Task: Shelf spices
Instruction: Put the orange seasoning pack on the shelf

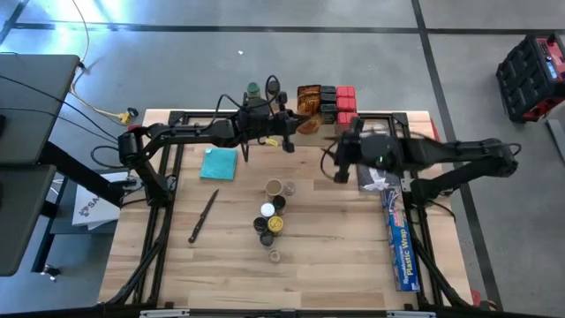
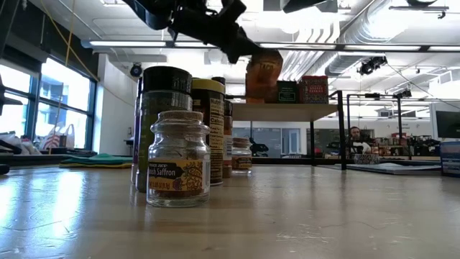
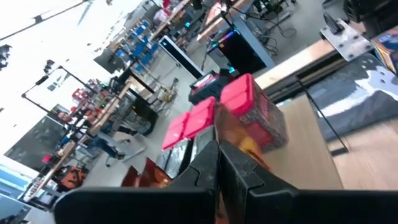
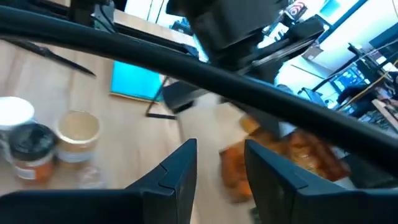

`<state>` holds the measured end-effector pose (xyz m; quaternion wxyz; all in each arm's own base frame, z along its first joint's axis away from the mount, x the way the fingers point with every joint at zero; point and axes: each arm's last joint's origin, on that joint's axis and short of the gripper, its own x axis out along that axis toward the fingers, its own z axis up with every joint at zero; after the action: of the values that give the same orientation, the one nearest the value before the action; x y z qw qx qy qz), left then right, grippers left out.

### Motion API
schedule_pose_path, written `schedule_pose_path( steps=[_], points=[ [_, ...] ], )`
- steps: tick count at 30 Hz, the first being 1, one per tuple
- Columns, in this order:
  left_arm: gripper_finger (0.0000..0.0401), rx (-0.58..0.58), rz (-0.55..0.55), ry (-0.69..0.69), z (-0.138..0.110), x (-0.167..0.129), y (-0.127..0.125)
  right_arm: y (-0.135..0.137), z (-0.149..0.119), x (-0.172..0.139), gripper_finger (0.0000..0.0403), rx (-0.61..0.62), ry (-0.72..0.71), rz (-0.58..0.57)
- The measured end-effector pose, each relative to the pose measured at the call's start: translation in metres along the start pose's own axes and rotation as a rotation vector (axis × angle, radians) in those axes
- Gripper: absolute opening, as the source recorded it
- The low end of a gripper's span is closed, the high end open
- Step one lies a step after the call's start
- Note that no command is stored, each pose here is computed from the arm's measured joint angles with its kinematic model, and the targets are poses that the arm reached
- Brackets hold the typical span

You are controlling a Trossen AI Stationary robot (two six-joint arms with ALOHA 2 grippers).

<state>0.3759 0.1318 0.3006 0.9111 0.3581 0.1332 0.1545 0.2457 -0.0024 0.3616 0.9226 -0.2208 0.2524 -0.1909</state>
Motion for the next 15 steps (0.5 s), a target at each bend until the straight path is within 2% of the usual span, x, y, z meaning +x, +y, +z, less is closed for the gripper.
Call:
schedule_pose_path(
  steps=[4, 7, 11, 15],
  points=[
    [0.0001, 0.011, -0.028, 0.028, -0.003, 0.000, -0.003, -0.035, 0.006, 0.002, 0.0128, -0.029, 0.013, 0.028],
    [0.0001, 0.014, -0.031, 0.033, -0.003, 0.000, -0.003, -0.055, 0.008, 0.013, 0.0128, -0.048, 0.053, 0.126],
    [0.0001, 0.013, -0.027, 0.040, -0.005, 0.000, -0.001, -0.070, 0.008, 0.041, 0.0128, -0.067, 0.159, 0.230],
    [0.0001, 0.012, -0.027, 0.051, -0.008, 0.000, 0.000, -0.082, 0.010, 0.065, 0.0128, -0.078, 0.260, 0.243]
  ],
)
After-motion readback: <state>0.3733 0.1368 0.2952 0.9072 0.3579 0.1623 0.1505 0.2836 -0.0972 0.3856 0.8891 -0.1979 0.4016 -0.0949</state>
